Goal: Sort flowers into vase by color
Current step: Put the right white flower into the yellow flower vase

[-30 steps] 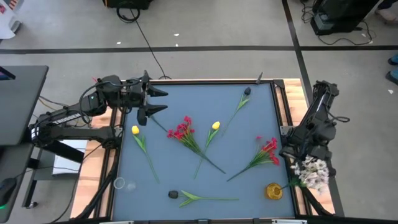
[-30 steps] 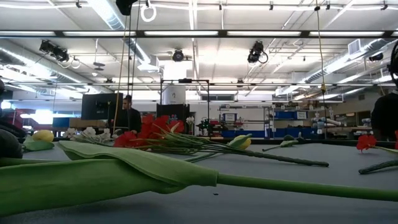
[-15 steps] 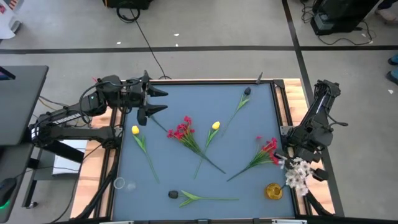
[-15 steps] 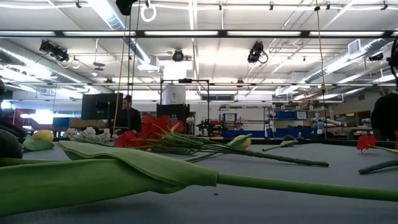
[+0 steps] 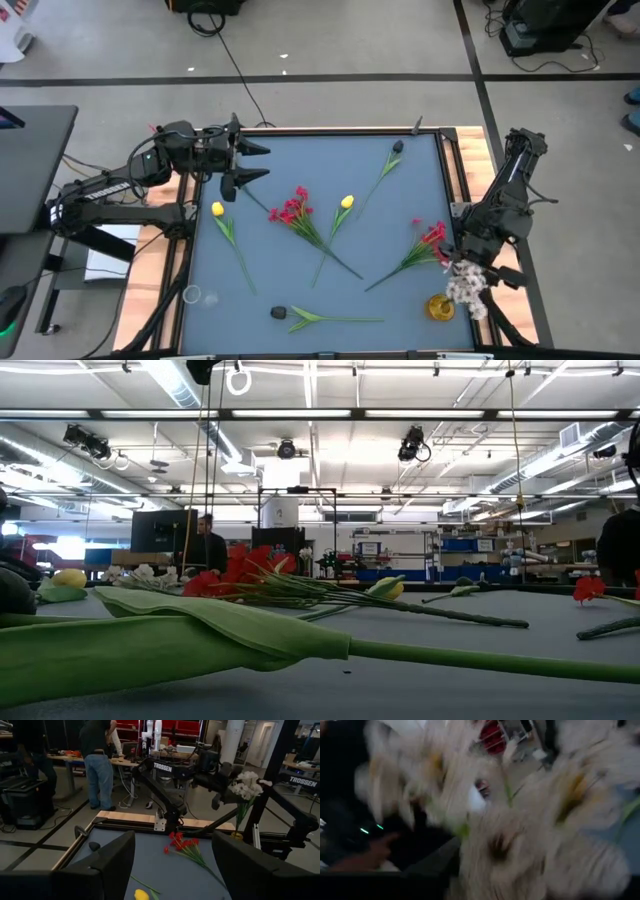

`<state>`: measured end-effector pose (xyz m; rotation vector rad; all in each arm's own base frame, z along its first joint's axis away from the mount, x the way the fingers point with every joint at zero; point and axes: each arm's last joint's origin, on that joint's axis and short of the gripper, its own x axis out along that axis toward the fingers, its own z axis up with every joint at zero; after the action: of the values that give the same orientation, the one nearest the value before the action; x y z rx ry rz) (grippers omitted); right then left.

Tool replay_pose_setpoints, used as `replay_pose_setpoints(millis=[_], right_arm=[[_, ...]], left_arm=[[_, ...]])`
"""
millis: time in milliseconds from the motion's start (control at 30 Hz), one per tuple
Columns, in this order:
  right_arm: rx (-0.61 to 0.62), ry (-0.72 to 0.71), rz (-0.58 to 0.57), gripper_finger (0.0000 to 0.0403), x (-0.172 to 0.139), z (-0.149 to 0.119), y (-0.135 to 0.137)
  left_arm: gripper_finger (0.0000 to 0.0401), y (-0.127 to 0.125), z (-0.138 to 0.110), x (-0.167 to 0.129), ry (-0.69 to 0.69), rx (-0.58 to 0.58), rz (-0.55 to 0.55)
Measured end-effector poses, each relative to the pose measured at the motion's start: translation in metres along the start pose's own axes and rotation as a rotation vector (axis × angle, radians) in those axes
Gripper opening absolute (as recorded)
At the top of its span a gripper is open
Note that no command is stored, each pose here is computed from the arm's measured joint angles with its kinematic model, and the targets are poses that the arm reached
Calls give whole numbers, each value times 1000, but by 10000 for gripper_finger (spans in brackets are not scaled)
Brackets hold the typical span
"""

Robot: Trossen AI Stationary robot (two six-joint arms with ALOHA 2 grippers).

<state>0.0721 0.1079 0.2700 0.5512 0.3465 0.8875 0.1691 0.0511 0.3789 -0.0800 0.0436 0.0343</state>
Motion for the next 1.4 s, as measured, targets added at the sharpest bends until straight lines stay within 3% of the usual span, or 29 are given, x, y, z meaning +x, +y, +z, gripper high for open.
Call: replay_pose_setpoints(millis=[233, 433, 633, 767, 933, 1033, 1200, 1267, 1400], right_arm=[[223, -19, 43, 217, -8, 4, 2], [301, 5, 57, 228, -13, 3, 2], [335, 169, -14, 278, -10, -11, -5], [395, 141, 24, 310, -13, 0, 2], [295, 48, 119, 316, -27, 35, 26], [179, 7, 65, 316, -36, 51, 35], [99, 251, -139, 316, -29, 34, 23], [102, 332, -133, 316, -21, 29, 22], [106, 444, -11, 322, -10, 27, 26]], left_arm=[[270, 0, 0, 0, 0, 0, 0], [270, 0, 0, 0, 0, 0, 0], [270, 0, 0, 0, 0, 0, 0], [270, 0, 0, 0, 0, 0, 0], [270, 0, 0, 0, 0, 0, 0], [270, 0, 0, 0, 0, 0, 0], [270, 0, 0, 0, 0, 0, 0], [270, 0, 0, 0, 0, 0, 0], [270, 0, 0, 0, 0, 0, 0]])
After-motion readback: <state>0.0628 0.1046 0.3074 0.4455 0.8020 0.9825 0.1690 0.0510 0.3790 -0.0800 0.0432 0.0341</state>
